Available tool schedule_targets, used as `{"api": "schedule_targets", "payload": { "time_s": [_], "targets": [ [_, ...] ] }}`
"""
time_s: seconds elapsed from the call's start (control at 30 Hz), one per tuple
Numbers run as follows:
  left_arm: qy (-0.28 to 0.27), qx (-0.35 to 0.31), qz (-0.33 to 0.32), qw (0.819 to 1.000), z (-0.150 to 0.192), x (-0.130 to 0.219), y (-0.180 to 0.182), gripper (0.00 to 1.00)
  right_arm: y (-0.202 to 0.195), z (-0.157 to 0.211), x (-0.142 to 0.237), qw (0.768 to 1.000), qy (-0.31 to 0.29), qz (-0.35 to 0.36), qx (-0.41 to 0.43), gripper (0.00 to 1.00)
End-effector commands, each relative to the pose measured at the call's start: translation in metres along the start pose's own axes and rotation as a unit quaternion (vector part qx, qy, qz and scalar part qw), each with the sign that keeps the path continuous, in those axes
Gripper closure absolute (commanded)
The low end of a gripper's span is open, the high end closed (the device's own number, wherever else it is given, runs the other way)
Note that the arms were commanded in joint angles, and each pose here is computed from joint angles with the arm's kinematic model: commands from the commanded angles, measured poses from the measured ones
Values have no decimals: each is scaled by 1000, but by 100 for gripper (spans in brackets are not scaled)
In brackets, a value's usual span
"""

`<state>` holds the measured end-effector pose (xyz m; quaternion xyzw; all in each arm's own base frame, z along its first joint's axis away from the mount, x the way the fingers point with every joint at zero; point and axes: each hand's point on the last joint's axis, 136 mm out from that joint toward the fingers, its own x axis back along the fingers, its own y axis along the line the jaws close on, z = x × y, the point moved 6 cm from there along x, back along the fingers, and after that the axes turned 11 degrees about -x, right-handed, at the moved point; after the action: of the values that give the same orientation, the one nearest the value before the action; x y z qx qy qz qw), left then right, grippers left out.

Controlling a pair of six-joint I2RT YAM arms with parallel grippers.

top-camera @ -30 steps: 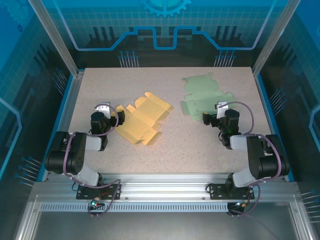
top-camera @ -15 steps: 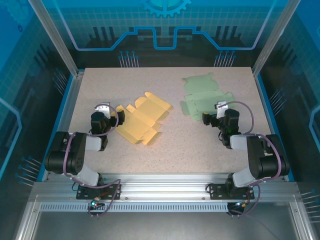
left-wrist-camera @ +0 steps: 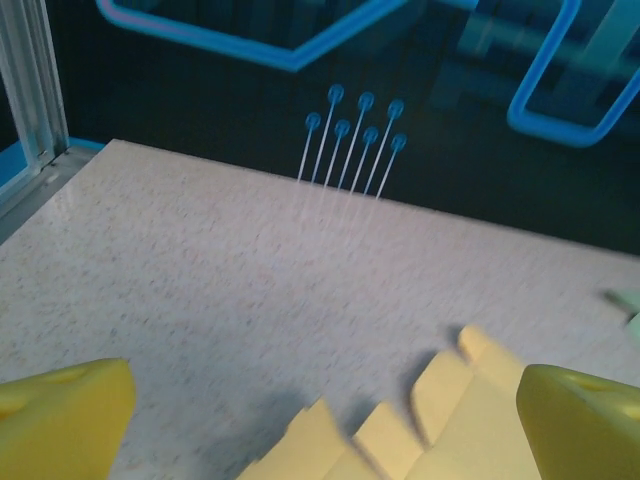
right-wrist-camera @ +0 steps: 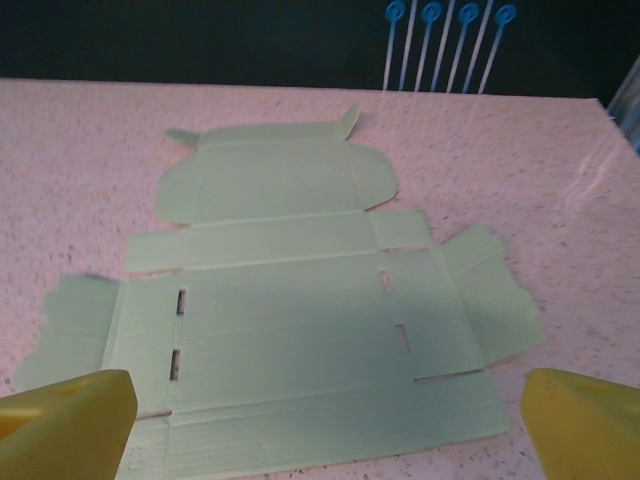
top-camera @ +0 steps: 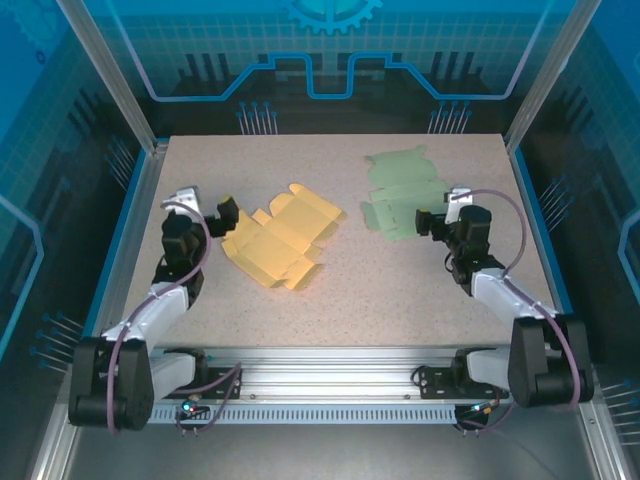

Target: Fold the paper box

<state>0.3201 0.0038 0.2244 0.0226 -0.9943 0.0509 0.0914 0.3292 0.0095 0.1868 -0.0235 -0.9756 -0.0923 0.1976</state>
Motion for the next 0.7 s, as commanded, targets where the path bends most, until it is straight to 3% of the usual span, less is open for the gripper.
{"api": "schedule_targets", "payload": {
  "time_s": [0.0,0.17,0.37,0.67],
  "targets": [
    [64,93,3,994,-10,7,-14,1,-3,-12,14,998,23,34,-41,0],
    [158,154,-19,975,6,31,-35,1,-6,-17,26,993,67,62,-80,0],
    [246,239,-48,938,63,57,-35,1,0,-17,32,988,100,47,-107,0],
    [298,228,-77,924,106,45,-30,1,7,-30,45,986,89,25,-141,0]
  ]
}}
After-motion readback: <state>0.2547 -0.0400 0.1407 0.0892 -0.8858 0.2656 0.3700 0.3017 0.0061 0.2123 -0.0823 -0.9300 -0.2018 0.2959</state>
